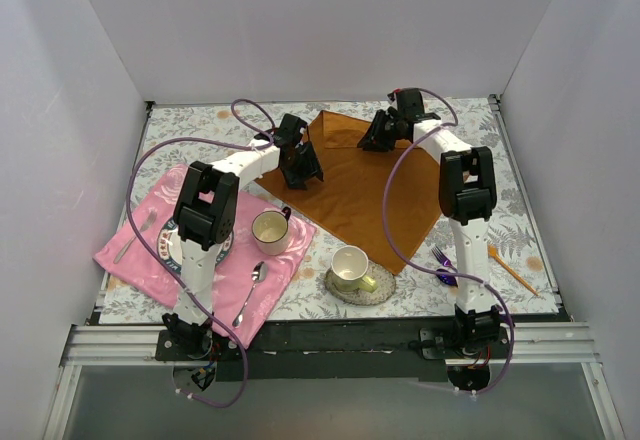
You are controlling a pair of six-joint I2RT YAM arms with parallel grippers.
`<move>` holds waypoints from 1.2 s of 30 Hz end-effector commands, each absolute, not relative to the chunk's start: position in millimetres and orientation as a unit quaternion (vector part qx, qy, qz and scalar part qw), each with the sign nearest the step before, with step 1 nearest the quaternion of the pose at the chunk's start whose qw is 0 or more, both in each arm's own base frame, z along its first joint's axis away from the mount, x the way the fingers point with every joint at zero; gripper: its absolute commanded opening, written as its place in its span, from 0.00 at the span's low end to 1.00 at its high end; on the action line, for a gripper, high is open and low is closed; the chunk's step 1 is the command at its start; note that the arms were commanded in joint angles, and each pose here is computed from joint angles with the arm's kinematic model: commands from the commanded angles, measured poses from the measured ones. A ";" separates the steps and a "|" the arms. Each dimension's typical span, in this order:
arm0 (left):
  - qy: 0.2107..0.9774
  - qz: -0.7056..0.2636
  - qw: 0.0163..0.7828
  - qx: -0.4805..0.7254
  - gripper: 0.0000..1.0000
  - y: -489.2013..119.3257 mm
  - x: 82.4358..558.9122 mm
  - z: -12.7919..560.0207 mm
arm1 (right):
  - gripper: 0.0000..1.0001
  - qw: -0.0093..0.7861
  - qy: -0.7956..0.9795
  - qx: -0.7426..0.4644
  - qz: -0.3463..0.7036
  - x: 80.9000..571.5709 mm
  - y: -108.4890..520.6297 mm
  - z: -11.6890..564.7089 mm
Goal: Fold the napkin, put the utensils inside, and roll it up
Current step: Flatten the napkin out
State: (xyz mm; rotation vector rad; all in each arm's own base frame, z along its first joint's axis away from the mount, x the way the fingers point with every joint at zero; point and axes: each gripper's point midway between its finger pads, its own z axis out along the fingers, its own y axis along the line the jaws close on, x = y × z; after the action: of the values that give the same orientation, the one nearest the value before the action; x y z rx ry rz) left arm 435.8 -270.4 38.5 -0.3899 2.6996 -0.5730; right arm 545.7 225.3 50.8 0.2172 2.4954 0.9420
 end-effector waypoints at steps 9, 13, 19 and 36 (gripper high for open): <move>0.957 -0.191 0.156 -0.150 0.53 -267.3 430.2 32.5 | 0.30 0.253 0.887 0.071 0.380 567.4 240.1 33.6; 0.960 -0.178 0.153 -0.153 0.53 -263.8 430.7 27.0 | 0.30 0.266 0.881 0.089 0.380 580.0 233.9 31.1; 0.966 -0.159 0.140 -0.150 0.54 -258.6 427.0 16.2 | 0.31 0.301 0.865 0.129 0.380 609.4 216.6 34.8; 0.965 -0.155 0.156 -0.141 0.55 -258.1 434.1 33.6 | 0.42 0.508 0.734 0.178 0.415 727.3 134.4 125.3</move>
State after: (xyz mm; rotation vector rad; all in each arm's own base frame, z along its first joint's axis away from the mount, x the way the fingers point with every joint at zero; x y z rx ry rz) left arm 435.7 -267.2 35.7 -0.4139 2.7324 -0.5240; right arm 698.1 145.6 50.9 0.5094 2.0142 1.0035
